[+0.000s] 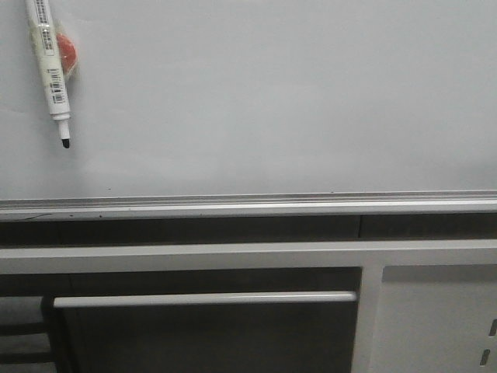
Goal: Write number 1 on whiteboard
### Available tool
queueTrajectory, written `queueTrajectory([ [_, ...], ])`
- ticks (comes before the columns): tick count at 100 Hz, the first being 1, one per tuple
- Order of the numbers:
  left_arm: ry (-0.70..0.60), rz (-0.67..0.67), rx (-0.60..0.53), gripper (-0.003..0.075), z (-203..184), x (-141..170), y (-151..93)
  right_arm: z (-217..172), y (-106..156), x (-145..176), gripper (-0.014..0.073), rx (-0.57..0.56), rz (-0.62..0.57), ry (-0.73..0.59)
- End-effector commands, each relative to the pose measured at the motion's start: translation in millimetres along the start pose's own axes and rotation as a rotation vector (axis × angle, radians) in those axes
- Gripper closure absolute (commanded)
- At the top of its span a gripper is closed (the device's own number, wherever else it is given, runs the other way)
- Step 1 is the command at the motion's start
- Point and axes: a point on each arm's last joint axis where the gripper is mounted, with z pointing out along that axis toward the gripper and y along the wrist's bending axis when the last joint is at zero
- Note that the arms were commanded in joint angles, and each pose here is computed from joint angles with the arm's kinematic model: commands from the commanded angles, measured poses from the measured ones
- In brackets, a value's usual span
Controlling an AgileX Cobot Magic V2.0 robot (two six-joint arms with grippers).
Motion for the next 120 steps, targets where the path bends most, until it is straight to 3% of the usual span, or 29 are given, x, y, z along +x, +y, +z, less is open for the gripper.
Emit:
queueTrajectory([
  [1, 0.058, 0.141, 0.021, 0.0741, 3, -23, -13, 4, 11, -25, 0.0638, 0.018, -0.077, -0.007],
  [16, 0.187, 0.237, 0.062, 0.0741, 14, -41, -25, 11, 18, -42, 0.0638, 0.028, -0.092, 0.001],
  [39, 0.151, 0.083, 0.113, 0.0741, 25, -58, -34, 13, 18, -44, 0.0638, 0.030, -0.083, -0.029],
  [66, 0.173, 0.066, 0.110, 0.0738, 31, -59, -33, 12, 18, -39, 0.0636, 0.025, -0.071, 0.036],
  [75, 0.166, 0.085, 0.137, 0.0672, 33, -60, -35, 12, 18, -38, 0.0610, 0.025, -0.071, 0.041],
  [87, 0.146, 0.081, 0.178, 0.0479, 37, -62, -38, 12, 18, -38, 0.0458, 0.025, -0.071, 0.041],
  [93, 0.134, 0.062, 0.176, 0.0430, 38, -63, -38, 12, 18, -39, 0.0412, 0.025, -0.071, 0.035],
  [120, 0.108, 0.016, 0.177, 0.0426, 39, -66, -38, 12, 18, -39, 0.0408, 0.025, -0.069, 0.031],
])
